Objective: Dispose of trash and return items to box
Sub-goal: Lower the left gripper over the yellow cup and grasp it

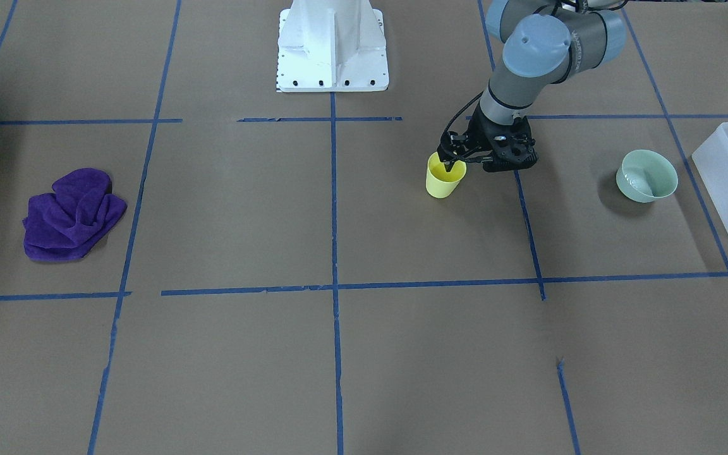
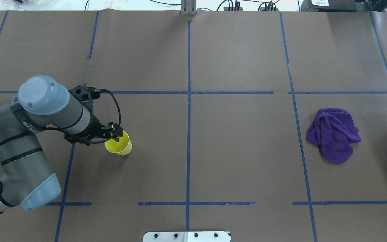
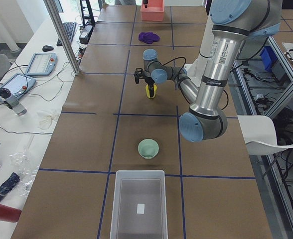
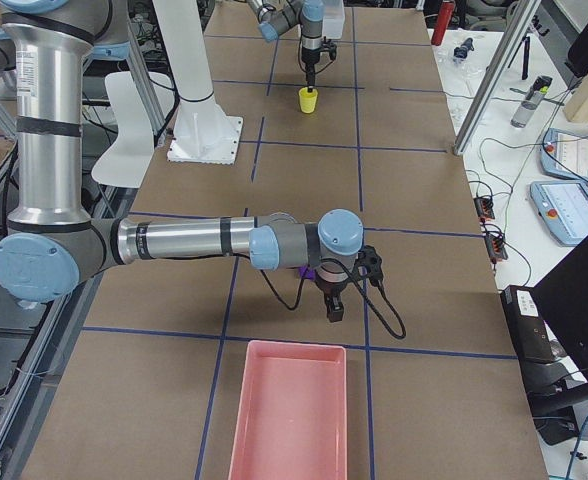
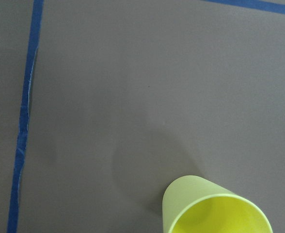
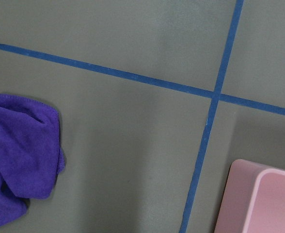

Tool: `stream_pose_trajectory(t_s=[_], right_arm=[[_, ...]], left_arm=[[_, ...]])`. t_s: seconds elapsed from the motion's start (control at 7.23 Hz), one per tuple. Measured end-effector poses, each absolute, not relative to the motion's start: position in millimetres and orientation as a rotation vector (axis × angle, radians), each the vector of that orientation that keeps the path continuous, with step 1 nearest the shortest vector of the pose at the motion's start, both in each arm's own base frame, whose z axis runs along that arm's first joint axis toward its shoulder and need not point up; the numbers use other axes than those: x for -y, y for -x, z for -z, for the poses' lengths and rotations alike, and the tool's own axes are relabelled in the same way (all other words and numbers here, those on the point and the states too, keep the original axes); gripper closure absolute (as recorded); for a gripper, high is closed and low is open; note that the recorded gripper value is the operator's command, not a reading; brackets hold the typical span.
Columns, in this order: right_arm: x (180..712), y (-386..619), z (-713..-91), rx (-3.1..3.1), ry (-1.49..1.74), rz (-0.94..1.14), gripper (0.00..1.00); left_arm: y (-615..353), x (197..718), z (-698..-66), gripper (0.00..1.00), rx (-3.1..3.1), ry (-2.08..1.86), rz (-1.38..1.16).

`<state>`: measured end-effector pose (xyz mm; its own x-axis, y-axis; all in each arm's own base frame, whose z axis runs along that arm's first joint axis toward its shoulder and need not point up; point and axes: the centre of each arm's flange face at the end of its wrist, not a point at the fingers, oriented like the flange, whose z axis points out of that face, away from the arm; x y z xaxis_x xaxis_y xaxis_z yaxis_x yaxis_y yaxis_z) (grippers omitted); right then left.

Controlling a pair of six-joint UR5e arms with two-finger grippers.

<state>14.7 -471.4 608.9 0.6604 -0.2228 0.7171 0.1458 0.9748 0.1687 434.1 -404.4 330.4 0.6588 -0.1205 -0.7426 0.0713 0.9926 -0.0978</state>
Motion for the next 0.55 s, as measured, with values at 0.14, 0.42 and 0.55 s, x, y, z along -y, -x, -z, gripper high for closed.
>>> stream_pose_trajectory(t_s=[0.14, 0.42, 0.55], right_arm=[[471, -15, -609, 0.824, -0.099, 0.209, 0.0], [471, -14, -609, 0.824, -0.099, 0.209, 0.0], [471, -14, -609, 0.824, -0.098, 0.21, 0.0]], left_arm=[[-450, 404, -334, 0.62, -0.833, 0.075, 0.096], [-466, 399, -338, 1.0, -0.823, 0.087, 0.077], [-468, 398, -338, 1.0, -0.823, 0.088, 0.074]])
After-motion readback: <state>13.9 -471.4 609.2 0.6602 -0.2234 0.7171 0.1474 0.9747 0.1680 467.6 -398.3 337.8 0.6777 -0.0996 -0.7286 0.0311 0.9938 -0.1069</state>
